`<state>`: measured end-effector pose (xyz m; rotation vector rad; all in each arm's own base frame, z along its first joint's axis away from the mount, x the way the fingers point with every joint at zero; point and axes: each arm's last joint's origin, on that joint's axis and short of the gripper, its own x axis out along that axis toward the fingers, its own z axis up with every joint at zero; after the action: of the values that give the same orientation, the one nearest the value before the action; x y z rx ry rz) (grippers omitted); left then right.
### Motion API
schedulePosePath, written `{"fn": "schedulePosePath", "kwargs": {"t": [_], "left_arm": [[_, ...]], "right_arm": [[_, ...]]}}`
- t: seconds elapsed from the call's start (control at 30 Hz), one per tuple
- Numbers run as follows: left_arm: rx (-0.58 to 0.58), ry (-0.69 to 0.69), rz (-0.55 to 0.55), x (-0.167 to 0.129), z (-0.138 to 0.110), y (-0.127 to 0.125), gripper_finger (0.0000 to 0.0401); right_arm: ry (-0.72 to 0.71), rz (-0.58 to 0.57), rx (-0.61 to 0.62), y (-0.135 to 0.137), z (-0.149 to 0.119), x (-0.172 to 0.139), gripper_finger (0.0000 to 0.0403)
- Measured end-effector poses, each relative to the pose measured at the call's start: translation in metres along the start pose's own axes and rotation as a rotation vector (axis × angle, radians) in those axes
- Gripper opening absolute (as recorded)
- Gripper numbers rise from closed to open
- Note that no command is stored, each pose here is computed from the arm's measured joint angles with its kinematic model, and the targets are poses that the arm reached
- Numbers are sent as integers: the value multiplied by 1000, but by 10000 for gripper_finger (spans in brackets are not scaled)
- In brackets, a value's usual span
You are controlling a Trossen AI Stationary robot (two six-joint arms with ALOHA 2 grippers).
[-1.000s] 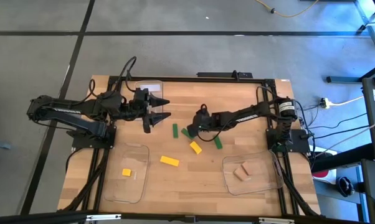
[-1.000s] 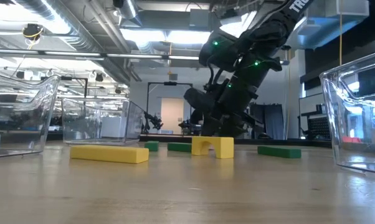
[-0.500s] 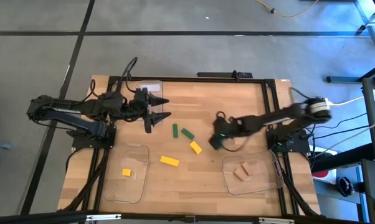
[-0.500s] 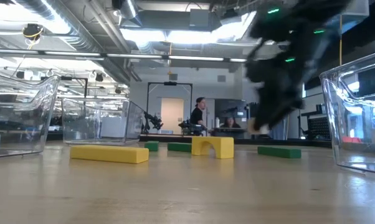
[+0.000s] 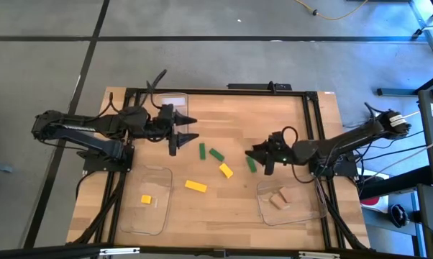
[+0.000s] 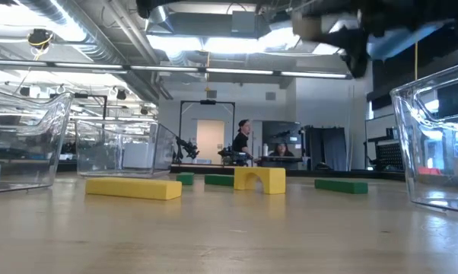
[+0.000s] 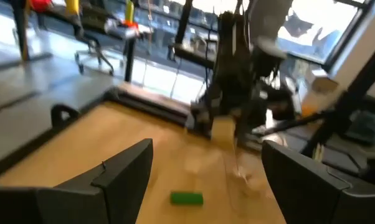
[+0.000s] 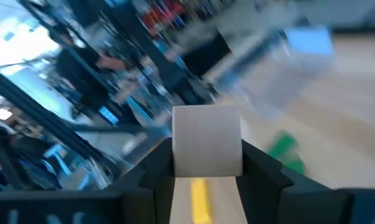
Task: Sort & place blocks by color
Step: Put the brown block into the bottom right transparent bin
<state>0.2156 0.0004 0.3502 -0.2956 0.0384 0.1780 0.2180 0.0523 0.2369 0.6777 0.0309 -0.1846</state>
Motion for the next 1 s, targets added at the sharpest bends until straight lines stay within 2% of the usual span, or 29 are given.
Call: {"fn": "schedulePosePath", "kwargs": {"t": [0.1,0.3,0.4,0.47,0.6,0.77,0.87,1.0], "left_arm": [[-7,-9,-34,0,1,-2,292],[-10,-2,-31,1,0,-2,292],[-9,-7,1,1,0,-1,292],[-10,-19,43,1,0,0,292],[-9,-26,78,1,0,1,292],[5,-25,79,1,0,2,292],[24,-24,79,1,0,2,292],[26,-23,79,1,0,2,292]], "right_arm": [[-31,24,-44,8,8,2,135],[-54,47,-88,18,18,4,135],[-49,46,-97,21,20,5,135],[5,45,-85,24,22,6,135],[273,46,-83,46,26,3,135],[664,-27,-49,84,21,-24,135],[872,-99,25,103,2,-46,135],[1092,-276,109,113,-40,-76,135]]}}
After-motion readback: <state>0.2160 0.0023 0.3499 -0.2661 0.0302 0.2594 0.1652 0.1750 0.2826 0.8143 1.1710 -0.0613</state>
